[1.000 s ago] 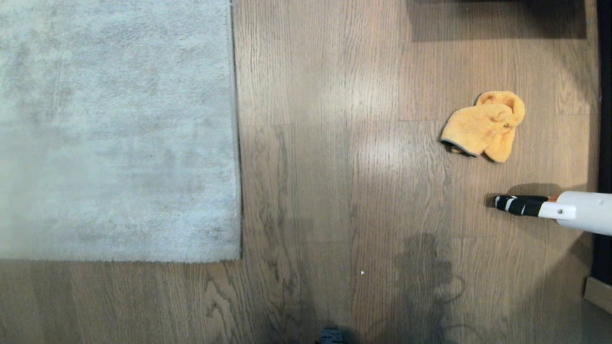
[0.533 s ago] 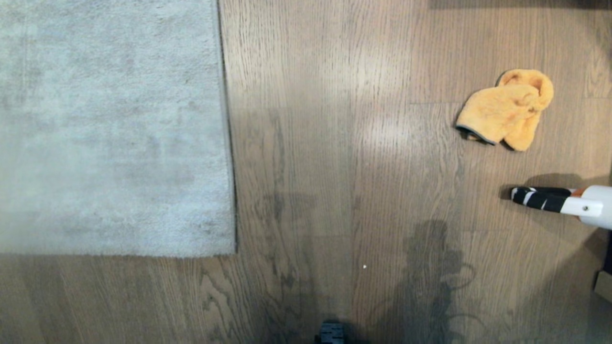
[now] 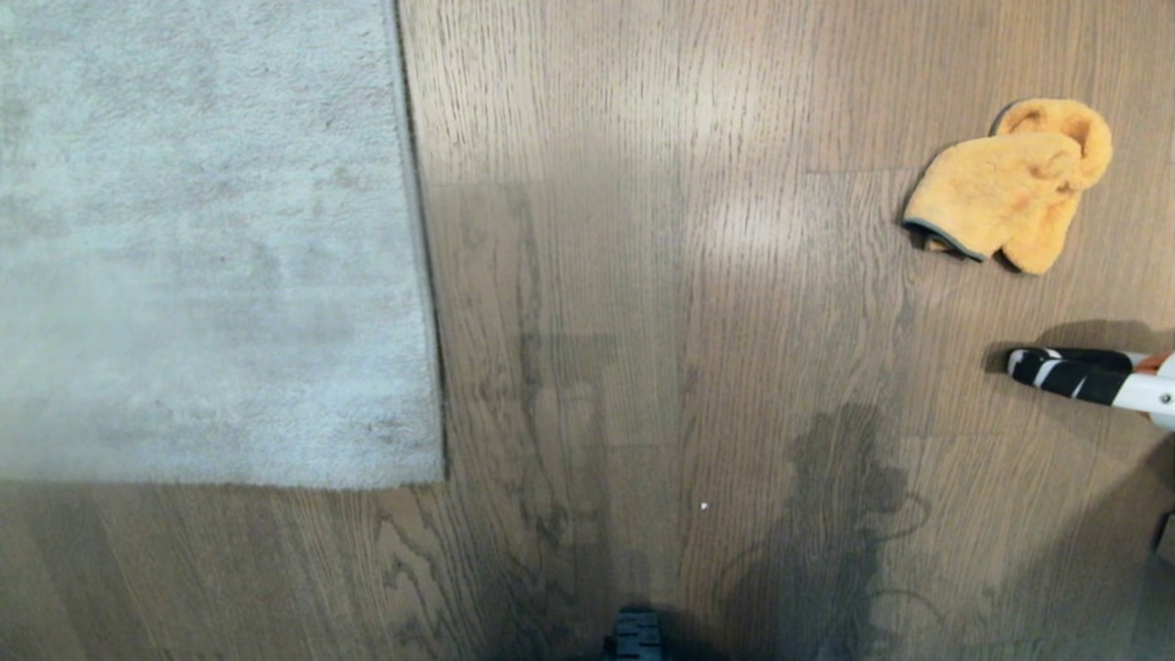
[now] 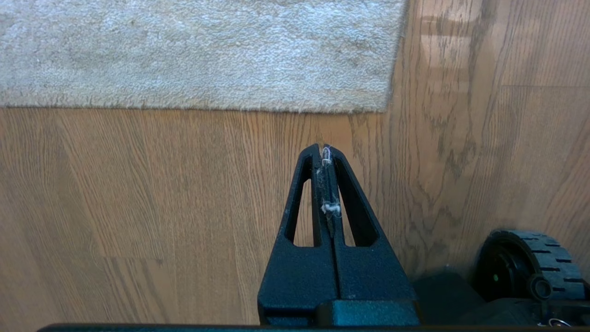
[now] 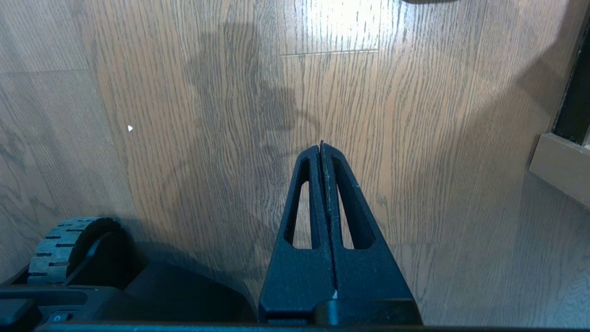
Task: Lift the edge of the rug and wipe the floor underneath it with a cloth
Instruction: Pick up the rag
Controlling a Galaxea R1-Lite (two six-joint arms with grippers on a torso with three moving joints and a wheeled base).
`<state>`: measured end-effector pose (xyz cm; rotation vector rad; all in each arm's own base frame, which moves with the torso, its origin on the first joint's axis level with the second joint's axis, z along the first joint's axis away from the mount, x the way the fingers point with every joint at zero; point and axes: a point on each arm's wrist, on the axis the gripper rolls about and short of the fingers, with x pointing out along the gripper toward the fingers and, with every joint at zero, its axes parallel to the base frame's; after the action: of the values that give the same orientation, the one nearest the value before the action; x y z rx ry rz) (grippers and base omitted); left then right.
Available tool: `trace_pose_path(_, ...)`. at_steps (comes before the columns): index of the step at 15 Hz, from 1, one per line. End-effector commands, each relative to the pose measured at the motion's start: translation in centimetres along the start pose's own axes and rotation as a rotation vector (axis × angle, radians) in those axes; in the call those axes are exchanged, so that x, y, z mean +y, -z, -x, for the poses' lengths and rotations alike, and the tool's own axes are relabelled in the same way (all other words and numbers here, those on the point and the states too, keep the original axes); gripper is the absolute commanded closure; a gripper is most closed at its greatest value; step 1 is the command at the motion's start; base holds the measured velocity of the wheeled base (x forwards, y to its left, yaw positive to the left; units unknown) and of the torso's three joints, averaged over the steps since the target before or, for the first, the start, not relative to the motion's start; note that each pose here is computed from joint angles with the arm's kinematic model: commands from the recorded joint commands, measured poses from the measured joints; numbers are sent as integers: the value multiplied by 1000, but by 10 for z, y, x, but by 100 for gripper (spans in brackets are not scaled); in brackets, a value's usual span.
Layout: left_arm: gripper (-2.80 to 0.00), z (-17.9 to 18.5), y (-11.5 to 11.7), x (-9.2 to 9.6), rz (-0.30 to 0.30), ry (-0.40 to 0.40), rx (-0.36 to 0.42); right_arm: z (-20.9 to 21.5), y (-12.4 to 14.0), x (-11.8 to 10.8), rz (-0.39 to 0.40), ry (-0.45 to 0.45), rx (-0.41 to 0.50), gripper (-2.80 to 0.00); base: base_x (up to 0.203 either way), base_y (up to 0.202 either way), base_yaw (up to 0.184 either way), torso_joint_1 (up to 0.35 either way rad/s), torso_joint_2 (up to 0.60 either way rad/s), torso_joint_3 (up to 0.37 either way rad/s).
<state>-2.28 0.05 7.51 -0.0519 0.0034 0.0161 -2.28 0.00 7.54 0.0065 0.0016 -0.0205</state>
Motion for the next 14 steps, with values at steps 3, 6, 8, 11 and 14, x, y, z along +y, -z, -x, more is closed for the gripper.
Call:
trace_pose_path(3,0,0,0,0,0,-1,1,0,0,0,0,1,0,0,0,0,0,0,0,0)
trace_pose_path(6,0,0,0,0,0,-1,1,0,0,0,0,1,0,0,0,0,0,0,0,0)
trace_pose_path(8,0,0,0,0,0,-1,1,0,0,0,0,-1,0,0,0,0,0,0,0,0)
trace_pose_path(11,0,0,0,0,-1,-1,1,0,0,0,0,-1,0,0,0,0,0,0,0,0)
trace_pose_path(14,0,0,0,0,-1,-1,1,0,0,0,0,0,0,0,0,0,0,0,0,0)
